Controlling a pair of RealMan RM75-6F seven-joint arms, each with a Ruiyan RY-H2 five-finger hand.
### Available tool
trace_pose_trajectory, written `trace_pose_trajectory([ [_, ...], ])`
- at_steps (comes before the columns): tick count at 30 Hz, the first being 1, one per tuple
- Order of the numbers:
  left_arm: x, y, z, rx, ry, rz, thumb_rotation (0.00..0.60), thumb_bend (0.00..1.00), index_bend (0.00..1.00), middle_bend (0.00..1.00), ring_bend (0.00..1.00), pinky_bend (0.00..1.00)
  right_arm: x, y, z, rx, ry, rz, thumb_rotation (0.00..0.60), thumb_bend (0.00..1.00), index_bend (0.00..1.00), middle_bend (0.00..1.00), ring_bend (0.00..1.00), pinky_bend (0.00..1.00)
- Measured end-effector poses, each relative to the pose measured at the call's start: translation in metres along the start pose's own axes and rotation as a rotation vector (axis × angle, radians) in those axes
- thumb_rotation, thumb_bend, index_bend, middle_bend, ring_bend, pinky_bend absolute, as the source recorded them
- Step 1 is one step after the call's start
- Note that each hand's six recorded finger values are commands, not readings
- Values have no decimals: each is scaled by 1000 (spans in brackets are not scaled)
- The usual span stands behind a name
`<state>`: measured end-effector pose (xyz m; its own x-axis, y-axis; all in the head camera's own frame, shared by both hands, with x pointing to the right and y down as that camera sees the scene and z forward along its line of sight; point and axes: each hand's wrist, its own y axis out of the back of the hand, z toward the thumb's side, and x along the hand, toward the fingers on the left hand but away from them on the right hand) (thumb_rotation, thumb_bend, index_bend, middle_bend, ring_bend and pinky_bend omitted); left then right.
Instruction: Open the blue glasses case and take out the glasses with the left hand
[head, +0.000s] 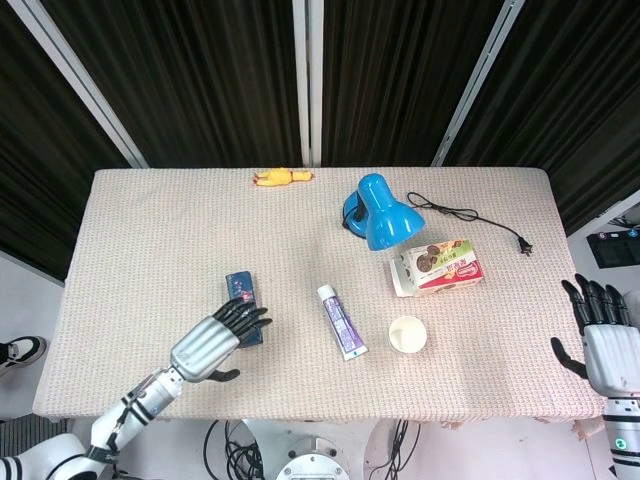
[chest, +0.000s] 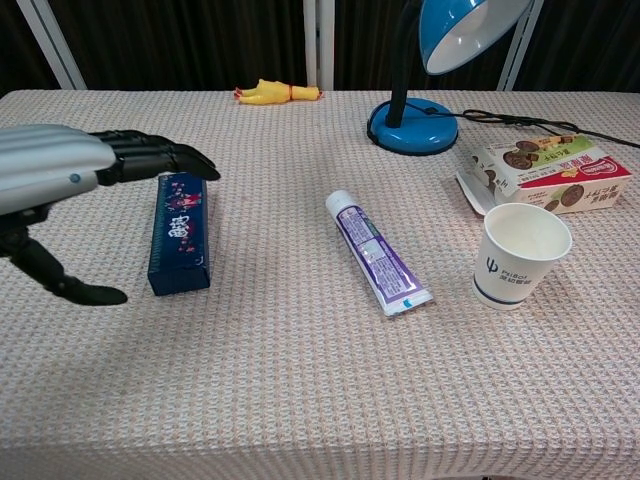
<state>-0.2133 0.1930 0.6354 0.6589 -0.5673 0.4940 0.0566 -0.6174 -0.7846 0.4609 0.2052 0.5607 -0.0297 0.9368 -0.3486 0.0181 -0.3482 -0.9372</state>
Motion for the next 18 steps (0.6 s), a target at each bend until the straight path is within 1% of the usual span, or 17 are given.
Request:
trace_pose_trajectory([
  [2, 8, -5, 7, -4, -28, -24, 600, 357, 86, 86, 0, 7, 0, -1, -2, 0, -5, 3, 600, 243, 0, 0, 0, 0],
  [4, 18, -10, 13, -6, -55, -50, 600, 393, 86, 92, 0, 7, 0, -2, -3, -1, -10, 8, 600, 244, 0, 0, 0, 0],
  [9, 30, -21, 15, 24, -75, -84, 600, 431, 86, 136, 0, 6, -1, -4, -4, -3, -12, 9, 600, 245, 0, 0, 0, 0],
  [14, 31, -32, 14, 24, -70, -120, 600, 462, 86, 171, 0, 6, -1, -6, -6, -10, -22, 11, 600, 265, 0, 0, 0, 0],
  [18, 32, -35, 12, 49, -64, -129, 600, 487, 86, 197, 0, 5, -1, -7, -6, -15, -29, 11, 600, 289, 0, 0, 0, 0],
])
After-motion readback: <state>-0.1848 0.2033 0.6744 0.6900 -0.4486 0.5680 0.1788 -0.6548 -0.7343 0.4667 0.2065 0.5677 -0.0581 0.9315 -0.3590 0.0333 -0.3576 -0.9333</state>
